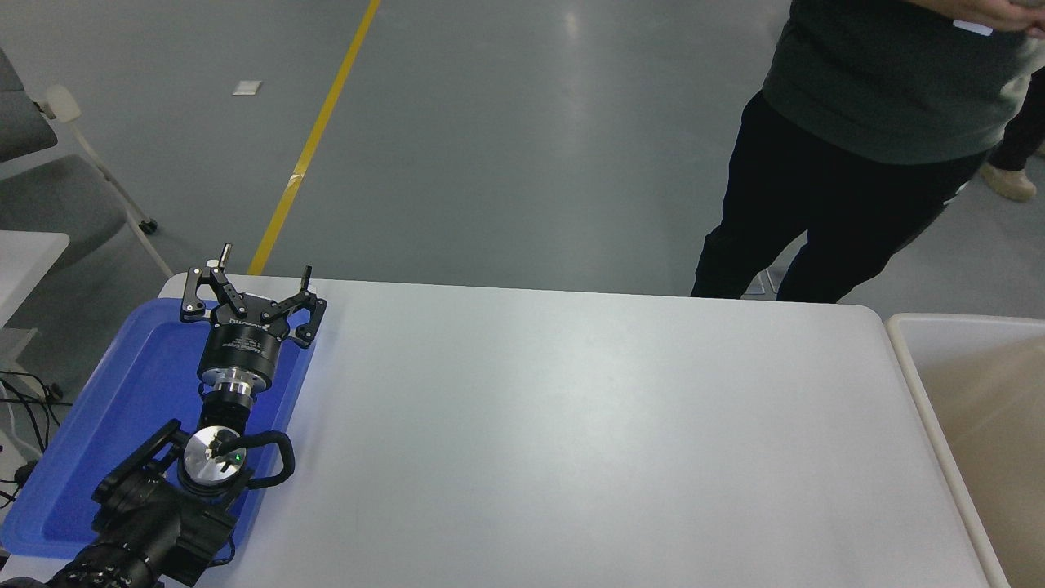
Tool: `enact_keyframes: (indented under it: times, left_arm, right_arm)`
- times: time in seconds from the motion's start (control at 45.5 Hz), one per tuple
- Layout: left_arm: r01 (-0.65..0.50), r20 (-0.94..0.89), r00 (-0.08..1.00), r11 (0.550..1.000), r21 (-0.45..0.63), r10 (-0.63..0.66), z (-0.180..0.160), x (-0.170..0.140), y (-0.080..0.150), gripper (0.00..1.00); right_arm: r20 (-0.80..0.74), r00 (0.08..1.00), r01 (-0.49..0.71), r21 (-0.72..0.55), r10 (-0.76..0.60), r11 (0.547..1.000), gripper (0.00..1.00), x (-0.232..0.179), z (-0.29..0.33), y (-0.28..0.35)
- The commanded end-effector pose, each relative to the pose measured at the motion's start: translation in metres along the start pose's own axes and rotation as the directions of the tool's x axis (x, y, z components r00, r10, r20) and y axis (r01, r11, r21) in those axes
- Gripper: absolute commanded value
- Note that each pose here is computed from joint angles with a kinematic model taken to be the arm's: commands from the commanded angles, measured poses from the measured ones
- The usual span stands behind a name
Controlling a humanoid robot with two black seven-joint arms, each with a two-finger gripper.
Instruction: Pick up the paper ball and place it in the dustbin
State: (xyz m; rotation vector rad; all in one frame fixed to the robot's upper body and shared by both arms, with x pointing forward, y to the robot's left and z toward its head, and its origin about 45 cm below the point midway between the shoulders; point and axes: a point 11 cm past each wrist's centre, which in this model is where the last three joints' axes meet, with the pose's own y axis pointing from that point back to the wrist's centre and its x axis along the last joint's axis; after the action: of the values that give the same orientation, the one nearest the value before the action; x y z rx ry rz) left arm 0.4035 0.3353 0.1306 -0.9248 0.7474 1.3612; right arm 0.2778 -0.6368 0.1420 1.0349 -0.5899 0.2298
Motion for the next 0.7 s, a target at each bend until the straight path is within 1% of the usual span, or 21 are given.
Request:
enact_keyframes:
  times: [0.0,0.132,0.308,0.374,0.484,0.571,0.681]
  left_arm:
    - [0.000,0.000,1.000,1.000,0.000,0.000,0.000,0.000,0.000,1.00]
    - [0.000,0.000,1.000,1.000,0.000,0.000,0.000,0.000,0.000,1.00]
    - [0.000,0.000,1.000,1.000,0.000,0.000,0.000,0.000,0.000,1.00]
    - [0.001,-0.001,1.000,1.000,0.000,-0.001,0.000,0.000,0.000,1.00]
    - [0.000,0.000,1.000,1.000,0.000,0.000,0.000,0.000,0.000,1.00]
    - [0.000,0.000,1.000,1.000,0.000,0.000,0.000,0.000,0.000,1.00]
    - [0.000,0.000,1.000,1.000,-0.001,0.000,0.000,0.000,0.000,1.00]
  right_arm:
    - [0.032,0.999,-0.015,0.018,0.015,1.000,0.98,-0.009,-0.017,-0.007]
    - [0.046,0.999,-0.012,0.031,0.010,0.999,0.99,-0.011,-0.022,-0.008]
    - [0.103,0.994,-0.025,0.040,0.020,0.999,1.00,-0.009,-0.024,-0.008]
    - [0.147,0.989,-0.035,0.046,0.028,0.998,1.00,-0.007,-0.025,-0.008]
    - [0.275,0.960,-0.072,0.069,0.050,0.995,1.00,0.000,-0.031,-0.007]
    - [0.421,0.904,-0.129,0.100,0.076,0.987,1.00,0.015,-0.040,-0.005]
    - [0.650,0.756,-0.226,0.144,0.080,0.963,1.00,0.041,-0.057,-0.001]
